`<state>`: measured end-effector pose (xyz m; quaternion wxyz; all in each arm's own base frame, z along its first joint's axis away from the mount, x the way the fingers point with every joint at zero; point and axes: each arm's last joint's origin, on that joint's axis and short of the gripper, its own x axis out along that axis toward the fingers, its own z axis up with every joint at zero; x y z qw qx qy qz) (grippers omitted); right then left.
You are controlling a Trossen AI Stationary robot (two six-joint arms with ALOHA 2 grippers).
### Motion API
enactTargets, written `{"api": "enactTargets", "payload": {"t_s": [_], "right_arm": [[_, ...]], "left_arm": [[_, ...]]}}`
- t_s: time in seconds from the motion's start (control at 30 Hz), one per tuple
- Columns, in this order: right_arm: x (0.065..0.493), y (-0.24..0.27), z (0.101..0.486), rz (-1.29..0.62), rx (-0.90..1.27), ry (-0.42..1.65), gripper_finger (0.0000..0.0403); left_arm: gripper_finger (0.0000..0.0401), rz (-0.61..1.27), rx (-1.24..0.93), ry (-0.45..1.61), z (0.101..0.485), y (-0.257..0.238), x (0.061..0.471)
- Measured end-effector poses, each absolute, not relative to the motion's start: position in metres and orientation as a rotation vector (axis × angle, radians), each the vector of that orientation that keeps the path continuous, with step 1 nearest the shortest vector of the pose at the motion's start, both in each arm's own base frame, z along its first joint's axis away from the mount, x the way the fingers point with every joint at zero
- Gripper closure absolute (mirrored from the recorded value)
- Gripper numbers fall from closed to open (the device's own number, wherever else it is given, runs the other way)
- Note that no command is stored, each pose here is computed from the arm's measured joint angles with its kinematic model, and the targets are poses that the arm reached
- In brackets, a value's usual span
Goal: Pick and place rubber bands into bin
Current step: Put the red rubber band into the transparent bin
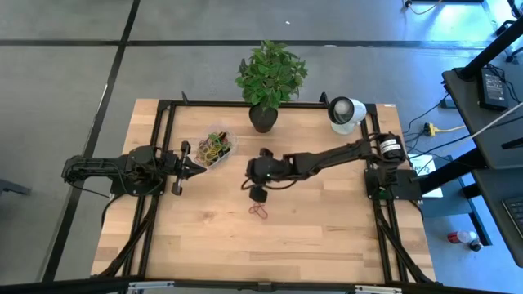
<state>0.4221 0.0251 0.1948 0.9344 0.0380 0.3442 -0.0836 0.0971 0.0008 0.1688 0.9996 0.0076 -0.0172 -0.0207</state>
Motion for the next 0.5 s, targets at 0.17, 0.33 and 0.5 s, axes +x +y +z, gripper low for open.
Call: {"api": "enactTargets", "payload": {"t_s": [0.17, 0.33, 0.5], "right_arm": [[0.409, 0.043, 0.182, -0.090, 0.091, 0.881, 0.0350], [0.398, 0.073, 0.170, 0.004, 0.062, 0.925, 0.0302], [0.397, 0.089, 0.156, 0.012, 0.003, 0.901, 0.0268]], "left_arm": [[0.0393, -0.042, 0.015, -0.034, 0.169, 0.001, 0.097], [0.0395, -0.042, 0.015, -0.034, 0.169, 0.001, 0.097], [0.0393, -0.042, 0.015, -0.034, 0.169, 0.001, 0.097]]}}
